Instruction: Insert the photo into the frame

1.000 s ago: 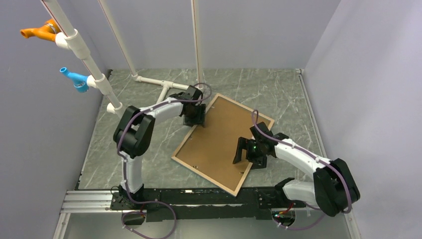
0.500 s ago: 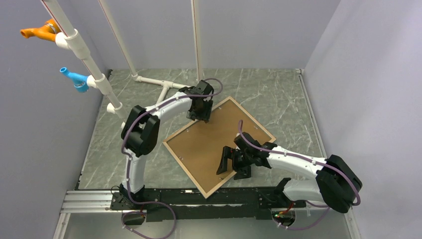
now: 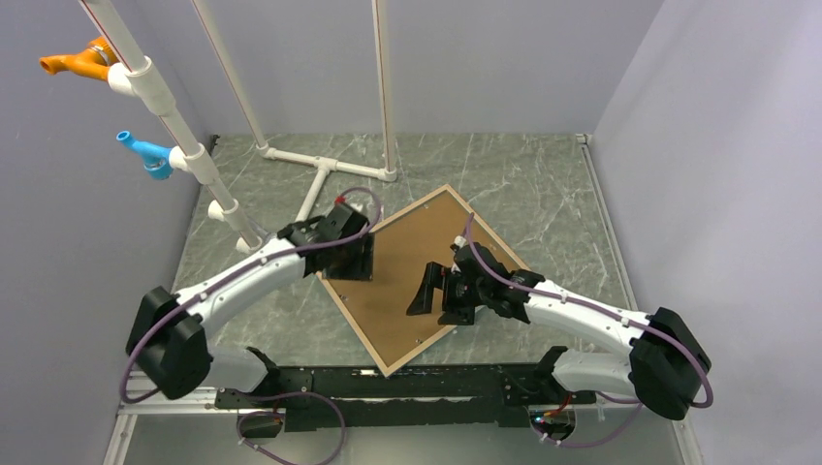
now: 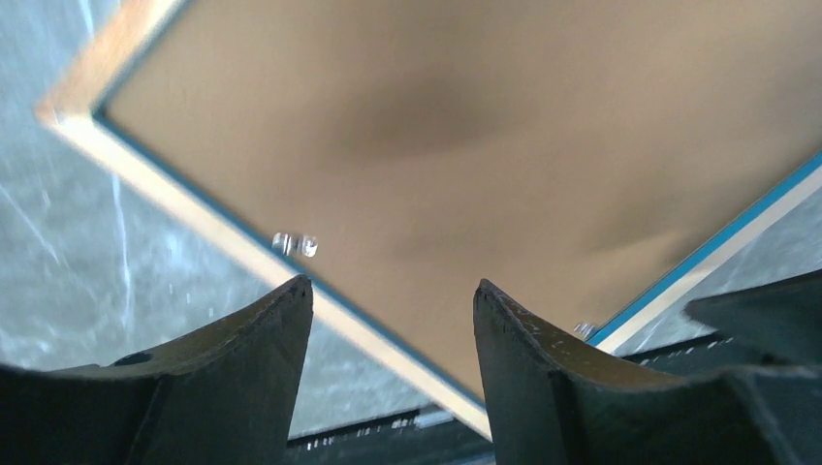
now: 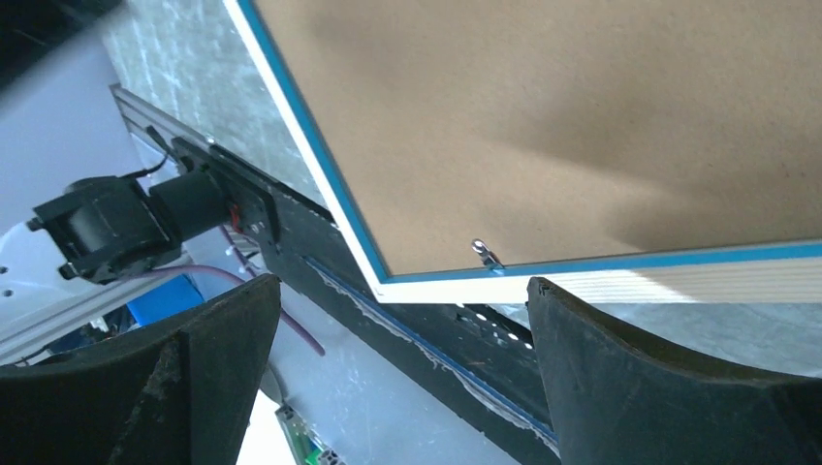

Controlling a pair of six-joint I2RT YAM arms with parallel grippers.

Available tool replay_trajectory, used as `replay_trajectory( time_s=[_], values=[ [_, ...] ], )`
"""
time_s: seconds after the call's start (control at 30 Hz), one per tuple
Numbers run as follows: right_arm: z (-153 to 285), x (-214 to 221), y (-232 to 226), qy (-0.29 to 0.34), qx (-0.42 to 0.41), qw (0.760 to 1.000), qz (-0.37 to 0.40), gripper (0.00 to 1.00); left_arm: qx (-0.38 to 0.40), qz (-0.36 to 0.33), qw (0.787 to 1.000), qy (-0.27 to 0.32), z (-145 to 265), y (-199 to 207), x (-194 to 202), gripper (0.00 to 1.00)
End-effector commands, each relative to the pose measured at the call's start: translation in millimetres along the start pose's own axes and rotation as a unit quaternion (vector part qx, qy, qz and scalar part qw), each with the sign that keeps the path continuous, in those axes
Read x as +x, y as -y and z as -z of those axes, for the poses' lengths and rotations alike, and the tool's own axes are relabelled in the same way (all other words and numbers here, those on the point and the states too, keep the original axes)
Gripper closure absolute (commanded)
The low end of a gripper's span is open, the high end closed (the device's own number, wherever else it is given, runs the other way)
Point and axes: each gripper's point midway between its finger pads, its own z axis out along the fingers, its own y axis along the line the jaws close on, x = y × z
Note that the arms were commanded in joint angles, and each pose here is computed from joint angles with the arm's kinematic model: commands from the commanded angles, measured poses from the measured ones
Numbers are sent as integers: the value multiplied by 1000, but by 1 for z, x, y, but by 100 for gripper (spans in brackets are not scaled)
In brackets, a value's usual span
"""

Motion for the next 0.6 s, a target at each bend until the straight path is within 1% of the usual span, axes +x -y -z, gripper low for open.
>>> replay_trajectory(
  time_s=[0.0, 0.1, 0.2, 0.37, 0.47, 0.57],
  values=[
    [12, -24, -31, 45, -34, 998, 26, 0, 5, 73, 997, -21, 3, -13, 41, 35],
    [15, -31, -33, 51, -32, 998, 28, 0, 0, 100, 994, -33, 1, -26, 67, 34],
    [16, -40, -28, 58, -25, 998, 25, 0, 3, 120, 992, -41, -4, -31, 84, 34],
    [24, -58, -11, 68, -18, 997, 12, 0, 26, 140, 988, -65, -23, -25, 101, 33],
    [34, -69, 2, 78, -13, 997, 1, 0, 28, 148, 985, -81, -34, -23, 109, 35],
    [49, -84, 18, 101, -4, 995, -12, 0, 20, 145, 985, -86, -44, -26, 113, 37]
  ],
)
